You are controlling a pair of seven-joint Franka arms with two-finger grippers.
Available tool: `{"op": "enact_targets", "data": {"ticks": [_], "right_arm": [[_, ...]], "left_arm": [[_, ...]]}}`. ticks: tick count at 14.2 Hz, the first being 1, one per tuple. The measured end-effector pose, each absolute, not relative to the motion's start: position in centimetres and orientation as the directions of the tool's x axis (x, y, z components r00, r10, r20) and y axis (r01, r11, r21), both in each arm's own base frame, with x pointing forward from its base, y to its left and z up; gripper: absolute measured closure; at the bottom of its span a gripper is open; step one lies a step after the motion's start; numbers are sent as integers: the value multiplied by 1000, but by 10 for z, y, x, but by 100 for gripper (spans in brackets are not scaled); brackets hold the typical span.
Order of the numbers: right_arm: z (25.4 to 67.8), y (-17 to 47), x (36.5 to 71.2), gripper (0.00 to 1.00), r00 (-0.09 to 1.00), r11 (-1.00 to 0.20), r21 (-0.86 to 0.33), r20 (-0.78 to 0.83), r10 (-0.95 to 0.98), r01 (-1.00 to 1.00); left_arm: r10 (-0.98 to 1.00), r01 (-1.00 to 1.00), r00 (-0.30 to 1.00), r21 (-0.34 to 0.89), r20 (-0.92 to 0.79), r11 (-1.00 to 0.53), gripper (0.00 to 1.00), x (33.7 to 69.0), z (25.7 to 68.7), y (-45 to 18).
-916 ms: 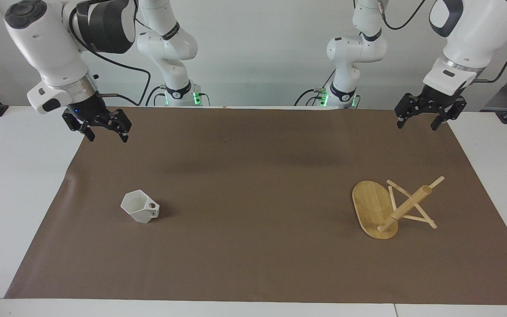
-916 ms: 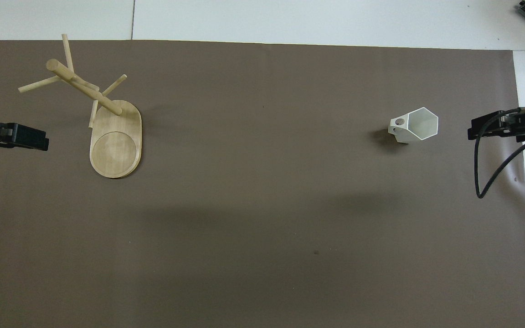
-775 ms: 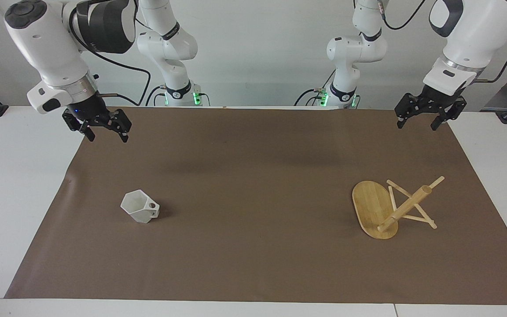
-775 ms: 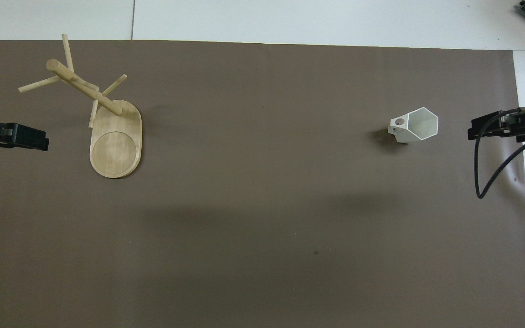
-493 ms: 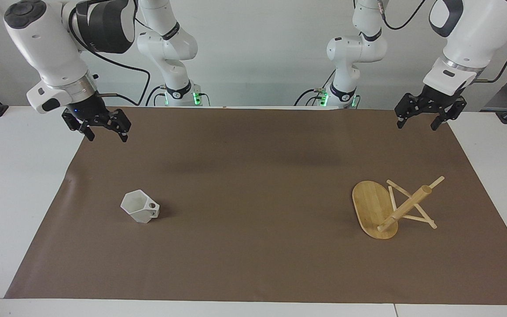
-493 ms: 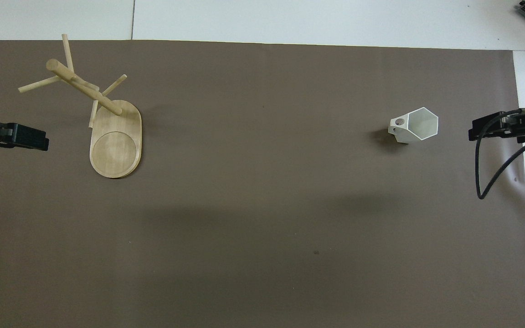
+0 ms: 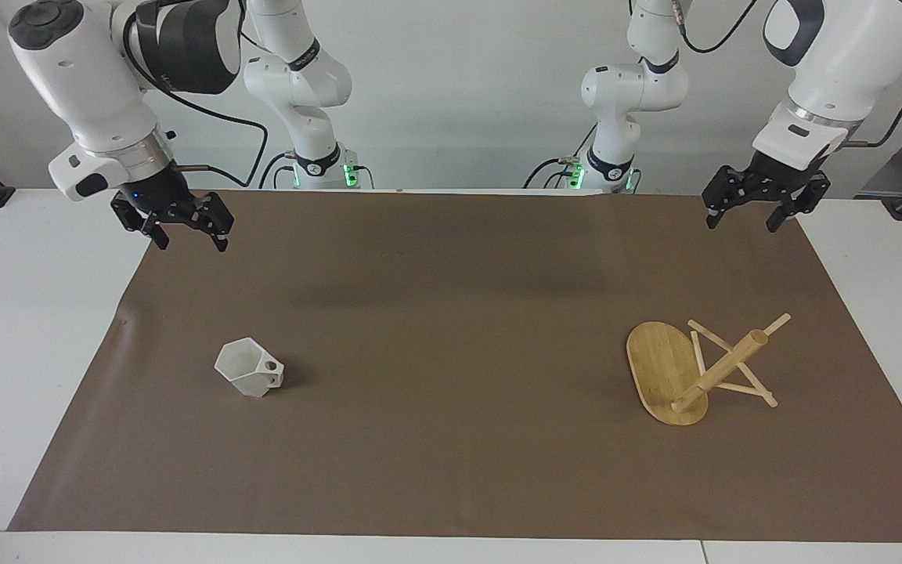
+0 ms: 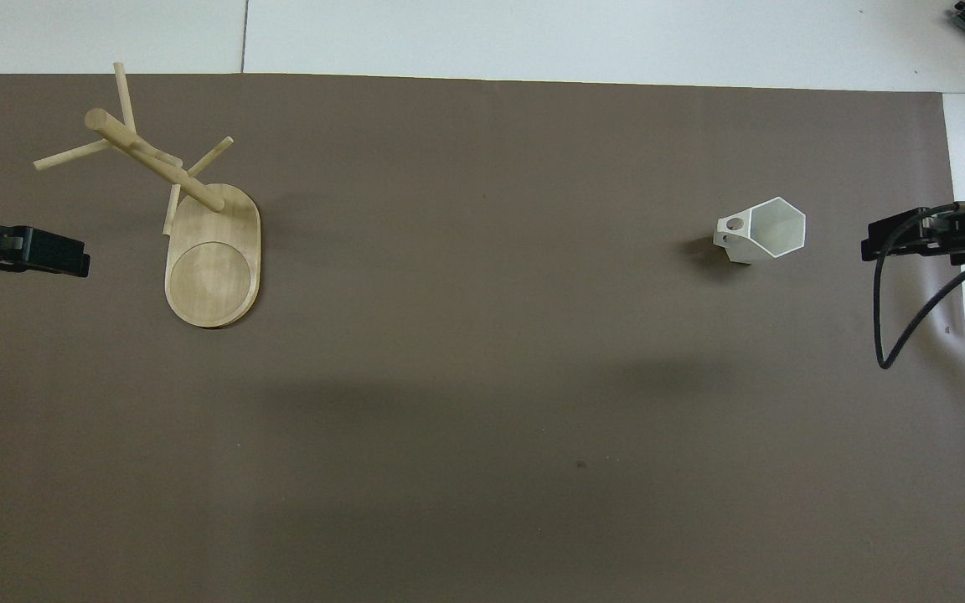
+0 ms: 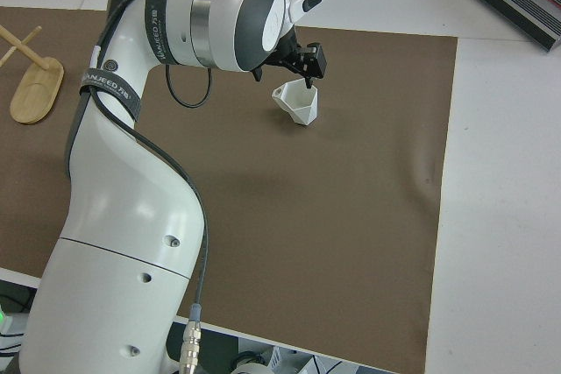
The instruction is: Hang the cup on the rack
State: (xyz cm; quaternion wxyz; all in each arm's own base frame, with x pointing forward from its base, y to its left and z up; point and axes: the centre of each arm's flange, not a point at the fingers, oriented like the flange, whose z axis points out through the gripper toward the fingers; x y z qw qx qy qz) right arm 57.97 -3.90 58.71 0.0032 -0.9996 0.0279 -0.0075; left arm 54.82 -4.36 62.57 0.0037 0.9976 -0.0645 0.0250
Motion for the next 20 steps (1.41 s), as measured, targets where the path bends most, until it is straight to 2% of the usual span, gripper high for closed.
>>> {"op": "enact_targets", "data": {"ticks": [20], "right_arm": [[580, -40, 576, 0, 998, -998, -6, 3, -59, -59]], "left_arm": [[-128, -129, 990, 4, 50, -992, 0, 548, 626, -44]]}}
